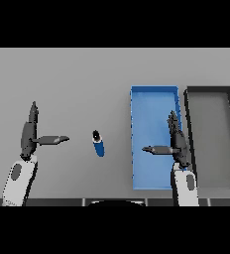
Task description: Pick up the blue pipe and place it into the blue bin.
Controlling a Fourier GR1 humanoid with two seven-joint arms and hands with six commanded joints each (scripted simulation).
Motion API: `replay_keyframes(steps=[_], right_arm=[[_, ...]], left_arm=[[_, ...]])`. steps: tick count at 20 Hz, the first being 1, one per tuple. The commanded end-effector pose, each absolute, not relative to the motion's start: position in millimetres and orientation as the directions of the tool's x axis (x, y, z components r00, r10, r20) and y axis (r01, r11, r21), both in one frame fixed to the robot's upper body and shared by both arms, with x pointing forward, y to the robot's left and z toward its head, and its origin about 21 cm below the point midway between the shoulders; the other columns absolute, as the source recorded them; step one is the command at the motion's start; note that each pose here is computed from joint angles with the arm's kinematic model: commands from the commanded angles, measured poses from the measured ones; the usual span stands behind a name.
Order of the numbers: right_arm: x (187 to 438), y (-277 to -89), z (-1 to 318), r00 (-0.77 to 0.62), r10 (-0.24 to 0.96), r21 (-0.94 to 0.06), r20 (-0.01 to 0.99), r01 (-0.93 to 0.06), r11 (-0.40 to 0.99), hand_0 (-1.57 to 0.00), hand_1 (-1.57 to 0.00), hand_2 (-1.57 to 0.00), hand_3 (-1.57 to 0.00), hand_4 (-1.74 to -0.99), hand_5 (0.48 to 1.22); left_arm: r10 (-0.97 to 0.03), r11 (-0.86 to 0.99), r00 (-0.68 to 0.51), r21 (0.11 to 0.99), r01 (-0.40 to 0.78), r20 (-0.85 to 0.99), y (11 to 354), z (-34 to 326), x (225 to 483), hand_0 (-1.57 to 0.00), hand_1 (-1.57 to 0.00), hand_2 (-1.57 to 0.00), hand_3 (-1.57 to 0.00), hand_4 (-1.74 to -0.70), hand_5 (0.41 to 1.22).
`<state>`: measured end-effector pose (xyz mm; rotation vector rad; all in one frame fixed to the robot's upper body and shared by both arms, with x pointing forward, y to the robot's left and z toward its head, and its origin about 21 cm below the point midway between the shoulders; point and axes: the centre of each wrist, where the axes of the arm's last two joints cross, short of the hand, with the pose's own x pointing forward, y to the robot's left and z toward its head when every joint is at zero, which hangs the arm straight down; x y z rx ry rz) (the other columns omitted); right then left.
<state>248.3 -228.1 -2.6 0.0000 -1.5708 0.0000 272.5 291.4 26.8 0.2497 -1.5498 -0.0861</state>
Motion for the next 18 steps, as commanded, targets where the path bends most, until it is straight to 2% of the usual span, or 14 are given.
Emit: replay_keyframes(steps=[1,6,7,8,10,15,18], right_arm=[[249,-228.1,-2,0.001,0.0,0.0,1.0,0.001,1.0,0.0,0.0,0.0,0.0,-1.21,0.594],[258,-229.1,-2,0.012,0.002,-0.002,1.0,0.004,1.0,0.0,0.0,0.0,0.0,-1.21,0.594],[256,-238.9,6,-0.055,0.149,-0.152,0.987,-0.051,0.987,0.0,0.0,0.0,0.0,-1.21,0.594],[251,-241.8,8,-0.103,0.228,-0.237,0.968,-0.09,0.967,0.0,0.0,0.0,0.0,-1.206,0.592],[247,-243.8,11,-0.126,0.306,-0.321,0.944,-0.123,0.939,0.0,0.0,0.0,0.0,-1.195,0.588],[242,-240.5,14,-0.121,0.352,-0.367,0.928,-0.138,0.92,0.0,0.0,0.0,0.0,-1.182,0.583],[241,-239.8,14,-0.13,0.325,-0.343,0.937,-0.143,0.928,0.0,0.0,0.0,0.0,-1.194,0.579]], left_arm=[[-0.211,0.972,0.02,0.212,-0.103,0.977,291,27,273,0.0,0.0,0.0,0.0,-0.97,0.594],[-0.208,0.971,0.033,0.211,-0.109,0.978,293,28,282,0.0,0.0,0.0,0.0,-0.97,0.594],[-0.284,0.957,-0.017,0.284,0.051,0.959,300,33,279,0.0,0.0,0.0,0.0,-0.97,0.594],[-0.328,0.934,-0.035,0.33,0.141,0.944,312,36,279,0.0,0.0,0.0,0.0,-0.97,0.595],[-0.365,0.902,-0.05,0.367,0.227,0.93,324,39,279,0.0,0.0,0.0,0.0,-0.97,0.596],[-0.36,0.87,-0.103,0.374,0.322,0.927,325,39,271,0.0,0.0,0.0,0.0,-0.97,0.59],[-0.346,0.818,-0.135,0.368,0.442,0.929,314,47,262,0.0,0.0,0.0,0.0,-0.98,0.578]])
